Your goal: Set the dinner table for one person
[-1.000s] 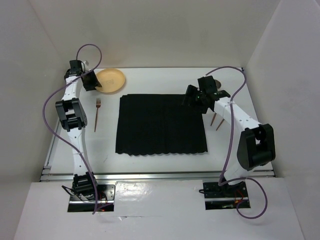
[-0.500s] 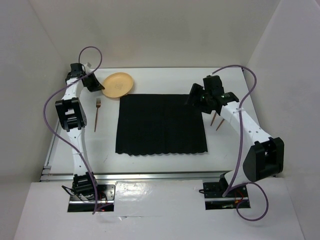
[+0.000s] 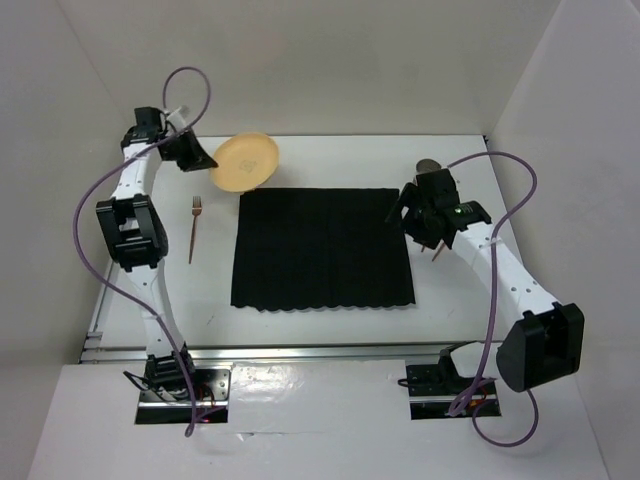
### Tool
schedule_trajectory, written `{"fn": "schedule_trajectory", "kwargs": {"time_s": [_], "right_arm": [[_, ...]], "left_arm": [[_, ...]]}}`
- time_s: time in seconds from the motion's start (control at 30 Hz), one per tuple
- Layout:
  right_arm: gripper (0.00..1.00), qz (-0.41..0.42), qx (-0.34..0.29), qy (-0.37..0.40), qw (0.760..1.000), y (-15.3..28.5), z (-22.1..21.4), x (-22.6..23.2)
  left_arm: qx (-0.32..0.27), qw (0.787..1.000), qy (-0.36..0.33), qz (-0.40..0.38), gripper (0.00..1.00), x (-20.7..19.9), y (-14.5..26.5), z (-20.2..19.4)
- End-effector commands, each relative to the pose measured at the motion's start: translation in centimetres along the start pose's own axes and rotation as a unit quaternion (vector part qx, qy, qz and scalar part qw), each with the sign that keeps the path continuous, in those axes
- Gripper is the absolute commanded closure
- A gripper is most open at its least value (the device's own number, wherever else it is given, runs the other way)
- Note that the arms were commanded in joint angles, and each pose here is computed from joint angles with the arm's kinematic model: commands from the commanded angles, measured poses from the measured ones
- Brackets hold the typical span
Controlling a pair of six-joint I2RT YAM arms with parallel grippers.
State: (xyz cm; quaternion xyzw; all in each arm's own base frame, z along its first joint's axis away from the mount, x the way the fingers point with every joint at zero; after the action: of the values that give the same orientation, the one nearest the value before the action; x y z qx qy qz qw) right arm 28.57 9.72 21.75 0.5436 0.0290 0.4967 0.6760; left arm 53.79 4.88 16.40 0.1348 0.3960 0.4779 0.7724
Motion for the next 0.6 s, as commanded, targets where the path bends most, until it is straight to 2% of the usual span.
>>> {"fn": "schedule_trajectory", "kwargs": {"time_s": [0.0, 0.03, 0.1, 0.13, 0.3, 0.5, 0.57], "right_arm": [[0.11, -0.054, -0.02, -0.031, 0.998, 0.2, -0.2, -2.7], [0.11, -0.059, -0.017, -0.031, 0.998, 0.1, -0.6, -3.2], [0.11, -0.033, -0.016, -0.034, 0.999, 0.5, -0.4, -2.4], [0.11, -0.033, -0.015, -0.034, 0.999, 0.3, -0.6, -2.6], [0.11, -0.013, -0.037, -0.031, 0.999, 1.6, -0.3, -2.7], [0.11, -0.006, -0.041, -0.043, 0.998, 3.0, -0.8, -3.6], [0.11, -0.003, -0.043, -0.043, 0.998, 3.4, -0.8, -3.7]], "left_arm": [[0.036, 0.978, -0.176, -0.109, 1.0, -12.5, 2.1, -1.8], [0.069, 0.972, -0.191, -0.121, 1.0, -14.8, 1.5, -4.4], [0.101, 0.958, -0.223, -0.146, 1.0, -16.6, 0.6, -7.1], [0.141, 0.95, -0.224, -0.165, 1.0, -18.1, -0.3, -9.7], [0.231, 0.919, -0.261, -0.186, 1.0, -20.5, -4.0, -15.4], [0.23, 0.906, -0.323, -0.144, 1.0, -20.4, -7.9, -17.9], [0.217, 0.91, -0.326, -0.138, 1.0, -20.1, -8.7, -17.8]]}}
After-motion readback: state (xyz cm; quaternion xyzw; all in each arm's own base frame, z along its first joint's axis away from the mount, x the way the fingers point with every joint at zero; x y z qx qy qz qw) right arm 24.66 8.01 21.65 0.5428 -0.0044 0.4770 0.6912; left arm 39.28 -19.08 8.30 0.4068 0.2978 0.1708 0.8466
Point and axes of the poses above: each gripper's point midway between its finger pads, its own y axis back along the fingers, its own x axis along the line the jaws close on, z = x × y, the point moved 6 cm from there along y, back along the fingers, and after that the axes turned 14 degrees about -y, right-handed, at the moved point
